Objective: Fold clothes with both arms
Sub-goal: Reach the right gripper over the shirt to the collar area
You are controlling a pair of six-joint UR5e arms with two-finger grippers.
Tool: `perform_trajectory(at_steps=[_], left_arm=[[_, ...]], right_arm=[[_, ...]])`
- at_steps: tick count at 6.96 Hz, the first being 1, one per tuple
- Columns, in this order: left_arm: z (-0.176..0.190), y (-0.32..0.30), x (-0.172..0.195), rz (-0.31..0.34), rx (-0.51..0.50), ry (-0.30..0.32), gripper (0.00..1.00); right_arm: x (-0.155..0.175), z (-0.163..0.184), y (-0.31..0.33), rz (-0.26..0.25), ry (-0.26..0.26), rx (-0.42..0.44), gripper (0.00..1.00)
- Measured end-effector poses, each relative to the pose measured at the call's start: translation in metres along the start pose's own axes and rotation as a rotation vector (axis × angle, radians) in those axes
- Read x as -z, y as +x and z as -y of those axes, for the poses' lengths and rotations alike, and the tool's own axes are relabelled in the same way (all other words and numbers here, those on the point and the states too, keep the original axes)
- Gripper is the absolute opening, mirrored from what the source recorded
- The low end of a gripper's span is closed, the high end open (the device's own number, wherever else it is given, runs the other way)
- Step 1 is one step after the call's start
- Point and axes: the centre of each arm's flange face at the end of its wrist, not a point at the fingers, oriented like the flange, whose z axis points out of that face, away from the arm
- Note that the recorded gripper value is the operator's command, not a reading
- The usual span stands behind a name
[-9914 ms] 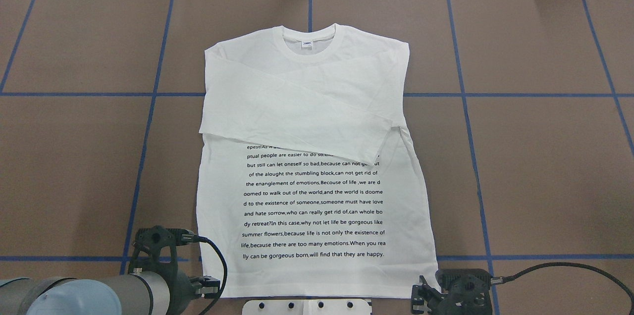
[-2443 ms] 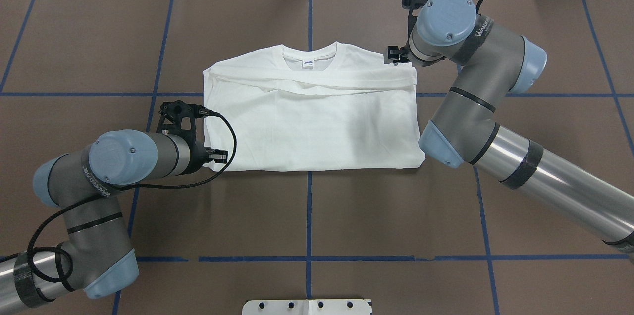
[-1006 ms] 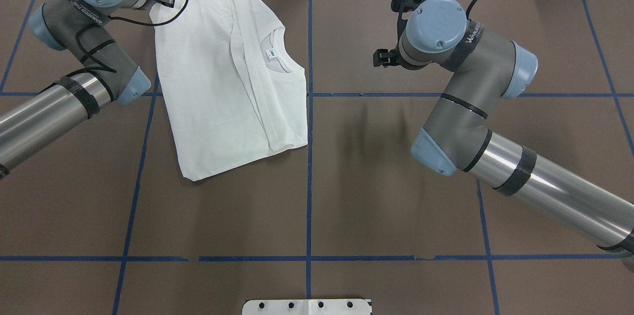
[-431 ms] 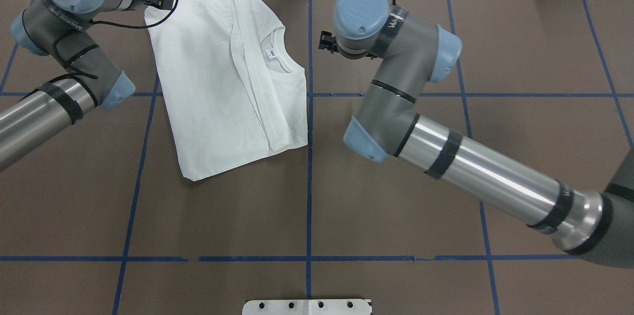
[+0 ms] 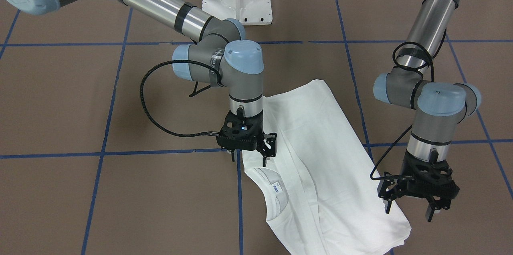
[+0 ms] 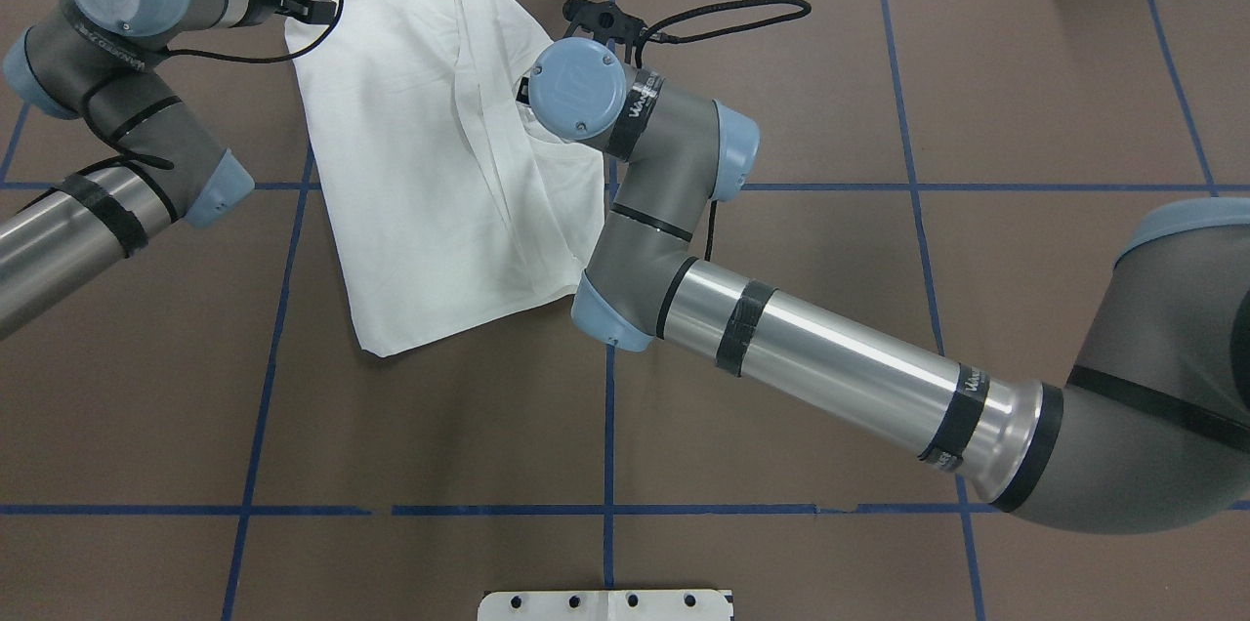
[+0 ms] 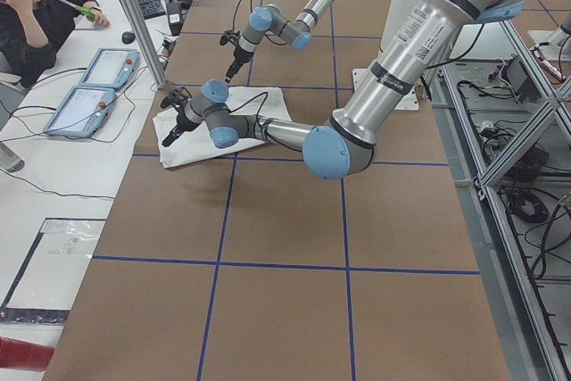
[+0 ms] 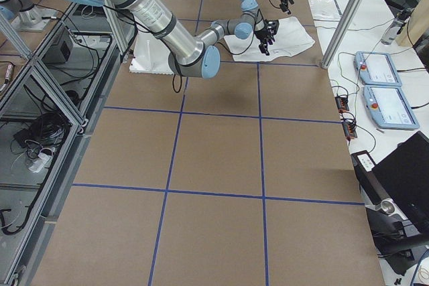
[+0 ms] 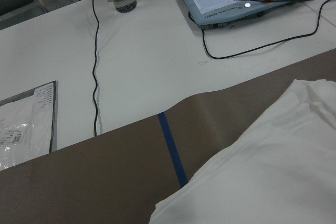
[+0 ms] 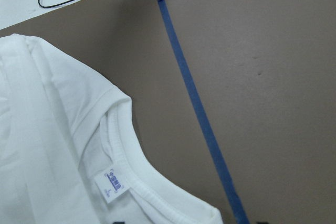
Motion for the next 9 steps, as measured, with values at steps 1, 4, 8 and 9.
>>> perform_trajectory(at_steps=[1, 4, 8, 9], left_arm=[[-0.001, 0.0, 0.0, 0.0, 0.001, 0.0, 1.0], [-0.003, 0.0, 0.0, 0.0, 0.003, -0.002, 1.0], [-0.004, 0.0, 0.0, 0.0, 0.005, -0.003, 1.0], [-0.004, 0.0, -0.001, 0.0, 0.006, -0.004, 1.0]], right_arm=[[-0.012, -0.018, 0.0, 0.005, 0.014, 0.005, 0.81], [-0.029, -0.028, 0.008, -0.008, 0.031, 0.047, 0.8], [-0.041, -0.029, 0.018, -0.034, 0.037, 0.068, 0.06], [-0.041, -0.03, 0.017, -0.034, 0.036, 0.067, 0.0]])
